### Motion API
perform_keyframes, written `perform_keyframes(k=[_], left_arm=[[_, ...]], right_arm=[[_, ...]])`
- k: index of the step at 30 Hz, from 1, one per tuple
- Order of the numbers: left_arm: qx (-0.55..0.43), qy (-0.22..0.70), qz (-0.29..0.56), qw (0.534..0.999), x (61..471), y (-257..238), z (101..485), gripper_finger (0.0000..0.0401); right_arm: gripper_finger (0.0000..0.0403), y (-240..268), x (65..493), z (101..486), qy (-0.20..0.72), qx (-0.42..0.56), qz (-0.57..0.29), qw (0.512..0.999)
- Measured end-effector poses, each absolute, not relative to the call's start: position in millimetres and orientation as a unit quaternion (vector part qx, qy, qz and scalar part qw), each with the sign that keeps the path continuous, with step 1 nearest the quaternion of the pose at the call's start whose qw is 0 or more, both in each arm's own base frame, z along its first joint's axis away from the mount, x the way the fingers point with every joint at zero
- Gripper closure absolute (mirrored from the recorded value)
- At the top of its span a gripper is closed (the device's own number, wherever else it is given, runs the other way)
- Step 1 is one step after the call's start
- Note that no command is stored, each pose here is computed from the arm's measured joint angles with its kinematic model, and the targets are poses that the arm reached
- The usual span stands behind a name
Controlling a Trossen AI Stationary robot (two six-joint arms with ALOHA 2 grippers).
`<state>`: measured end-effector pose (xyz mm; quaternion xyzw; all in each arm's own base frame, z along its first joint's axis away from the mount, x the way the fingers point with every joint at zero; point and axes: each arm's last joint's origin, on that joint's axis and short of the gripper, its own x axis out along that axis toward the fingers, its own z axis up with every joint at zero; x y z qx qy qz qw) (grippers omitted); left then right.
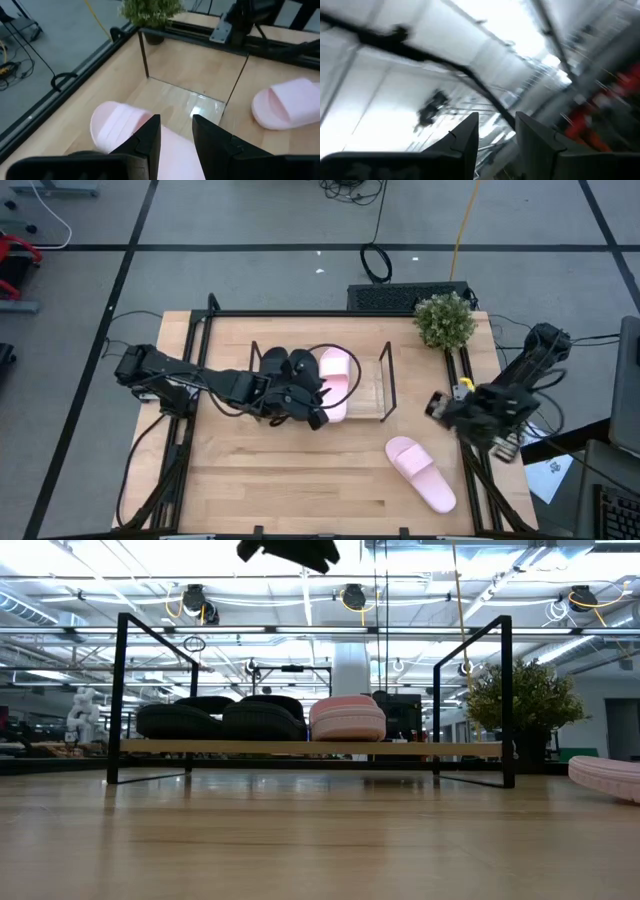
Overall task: Pick and place slides into the shelf
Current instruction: Put the pink slipper on the shelf
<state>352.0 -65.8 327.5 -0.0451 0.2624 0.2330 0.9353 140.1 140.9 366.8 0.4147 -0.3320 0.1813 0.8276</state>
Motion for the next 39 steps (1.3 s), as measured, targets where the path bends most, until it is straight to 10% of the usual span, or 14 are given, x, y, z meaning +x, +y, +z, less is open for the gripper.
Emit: perform_keyframes(k=[14,20,39], left_arm=[[-0.065,0.191,0.21,0.957,310.7,-66.7,380.0,0.0288],[-0.057,0.191,0.191,0.961,305.9,-78.6,381.8,0.0288],[-0.054,0.19,0.177,0.964,303.4,-87.7,382.0,0.0288]], right_arm=[[0.0286,136.7,124.5,569.3,-0.38,-0.045,0.235,0.894],[0.0286,120.6,115.2,623.2,-0.376,-0.101,0.167,0.906],[0.0286,109.3,132.1,654.7,-0.376,-0.197,0.031,0.905]])
